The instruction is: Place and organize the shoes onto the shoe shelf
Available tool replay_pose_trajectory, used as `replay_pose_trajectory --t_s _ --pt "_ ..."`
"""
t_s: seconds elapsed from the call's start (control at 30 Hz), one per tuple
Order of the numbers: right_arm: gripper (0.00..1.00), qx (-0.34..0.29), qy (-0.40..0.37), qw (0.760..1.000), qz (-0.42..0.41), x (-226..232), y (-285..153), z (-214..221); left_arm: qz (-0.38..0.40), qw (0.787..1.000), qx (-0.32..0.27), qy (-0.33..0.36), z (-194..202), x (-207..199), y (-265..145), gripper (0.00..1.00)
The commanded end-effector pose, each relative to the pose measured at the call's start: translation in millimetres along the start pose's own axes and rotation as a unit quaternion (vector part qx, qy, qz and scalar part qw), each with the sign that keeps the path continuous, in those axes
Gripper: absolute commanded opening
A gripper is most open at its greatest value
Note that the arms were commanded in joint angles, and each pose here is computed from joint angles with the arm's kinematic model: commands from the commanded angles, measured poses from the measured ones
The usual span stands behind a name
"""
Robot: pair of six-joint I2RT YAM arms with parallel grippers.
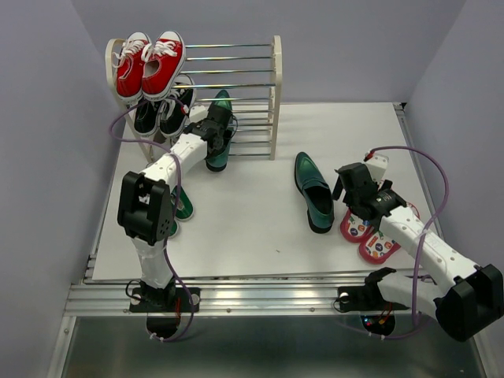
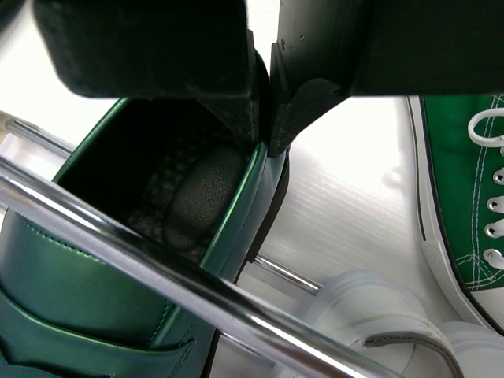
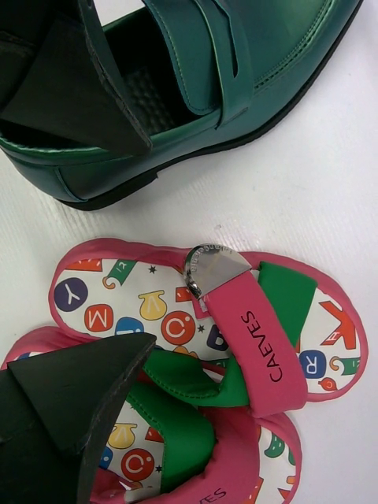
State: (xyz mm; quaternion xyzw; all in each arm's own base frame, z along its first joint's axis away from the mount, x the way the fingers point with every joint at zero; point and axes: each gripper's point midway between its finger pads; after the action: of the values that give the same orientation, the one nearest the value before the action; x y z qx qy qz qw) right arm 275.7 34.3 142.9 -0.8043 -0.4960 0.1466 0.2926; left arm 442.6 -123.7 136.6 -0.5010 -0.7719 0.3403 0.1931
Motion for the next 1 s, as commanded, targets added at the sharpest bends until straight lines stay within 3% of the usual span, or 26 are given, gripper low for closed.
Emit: replay_pose_trajectory --t_s 0.0,0.6,0.83,0.97 --pt "1.0 -0.025 0.021 0.999 -0.013 4.3 -3.4 -15.1 0.03 0.993 -0.093 -0.07 -67.3 -20.3 -16.9 0.0" --pt "1.0 -0.023 0.025 0.999 -0.016 3.4 -4.4 -13.1 0.011 0.993 -0.075 -0.087 -66.5 -13.3 4.6 0.0" --pt "1.0 -0.027 0.027 0.999 -0.017 2.1 -6.3 -14.8 0.009 0.994 -0.072 -0.083 -65.6 -12.8 7.9 0.18" --pt "1.0 -0.029 0.028 0.999 -0.018 1.7 -6.8 -15.5 0.009 0.995 -0.07 -0.076 -65.4 -12.7 9.9 0.2"
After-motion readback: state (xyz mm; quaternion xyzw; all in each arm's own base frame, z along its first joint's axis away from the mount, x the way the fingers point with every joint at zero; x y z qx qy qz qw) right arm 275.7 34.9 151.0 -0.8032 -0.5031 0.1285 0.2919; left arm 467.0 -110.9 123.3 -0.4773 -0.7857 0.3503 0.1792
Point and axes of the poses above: each gripper's point midway between its finger pads, its own y axis out along the fingers, its own x axis along the line the jaws close on, z = x × y, and after that the axes turned 5 degrees about y, right-handed
